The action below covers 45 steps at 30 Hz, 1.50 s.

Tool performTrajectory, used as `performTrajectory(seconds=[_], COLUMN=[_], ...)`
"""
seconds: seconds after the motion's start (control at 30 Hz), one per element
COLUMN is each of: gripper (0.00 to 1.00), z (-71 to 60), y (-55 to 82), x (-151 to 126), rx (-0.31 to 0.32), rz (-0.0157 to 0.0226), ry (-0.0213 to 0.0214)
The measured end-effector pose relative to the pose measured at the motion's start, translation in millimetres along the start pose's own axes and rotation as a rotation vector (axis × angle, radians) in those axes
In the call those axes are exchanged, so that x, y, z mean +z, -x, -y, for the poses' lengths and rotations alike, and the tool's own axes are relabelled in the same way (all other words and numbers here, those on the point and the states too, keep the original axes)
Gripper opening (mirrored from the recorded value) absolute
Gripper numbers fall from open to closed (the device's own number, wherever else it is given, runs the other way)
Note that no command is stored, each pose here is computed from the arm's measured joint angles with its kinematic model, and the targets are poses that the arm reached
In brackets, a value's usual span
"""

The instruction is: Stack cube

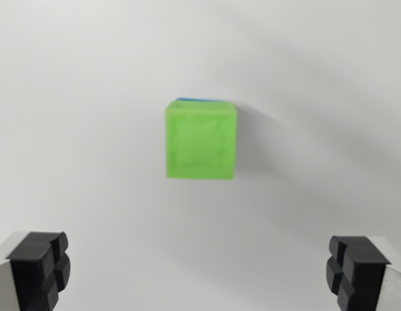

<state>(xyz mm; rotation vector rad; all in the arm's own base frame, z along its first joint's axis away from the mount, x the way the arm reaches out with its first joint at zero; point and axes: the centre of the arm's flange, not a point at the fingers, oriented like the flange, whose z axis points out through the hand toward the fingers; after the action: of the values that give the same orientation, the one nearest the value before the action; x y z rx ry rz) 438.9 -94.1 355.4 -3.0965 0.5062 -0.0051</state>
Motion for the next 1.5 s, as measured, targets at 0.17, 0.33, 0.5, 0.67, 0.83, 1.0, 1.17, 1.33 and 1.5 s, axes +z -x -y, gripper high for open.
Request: performTrajectory(seconds=[0.17,0.33,0.5,0.67,0.83,1.0,1.17,1.33,1.5], gripper=[1.0,1.0,1.0,1.0,1.0,1.0,1.0,1.0,1.0], z=[-0.2,-0.3,-0.4,-0.3,-0.4,-0.4,-0.3,-0.3,-0.3], y=[-0.2,-0.5,-0.8,-0.9,-1.1,-1.2,-1.4,-1.3,-1.5], x=[-20.1,-41.0,-59.3,-74.0,-87.2,-98.9,-107.1,-111.1,-111.2], rx=[0.001,0.001,0.001,0.001,0.001,0.001,0.001,0.001,0.001], rz=[0.0008,0.0003,-0.0001,0.0007,0.0005,0.0011,0.0007,0.002,0.0025], ry=[-0.0005,-0.0011,-0.0014,-0.0015,-0.0016,-0.0017,-0.0018,-0.0016,-0.0015])
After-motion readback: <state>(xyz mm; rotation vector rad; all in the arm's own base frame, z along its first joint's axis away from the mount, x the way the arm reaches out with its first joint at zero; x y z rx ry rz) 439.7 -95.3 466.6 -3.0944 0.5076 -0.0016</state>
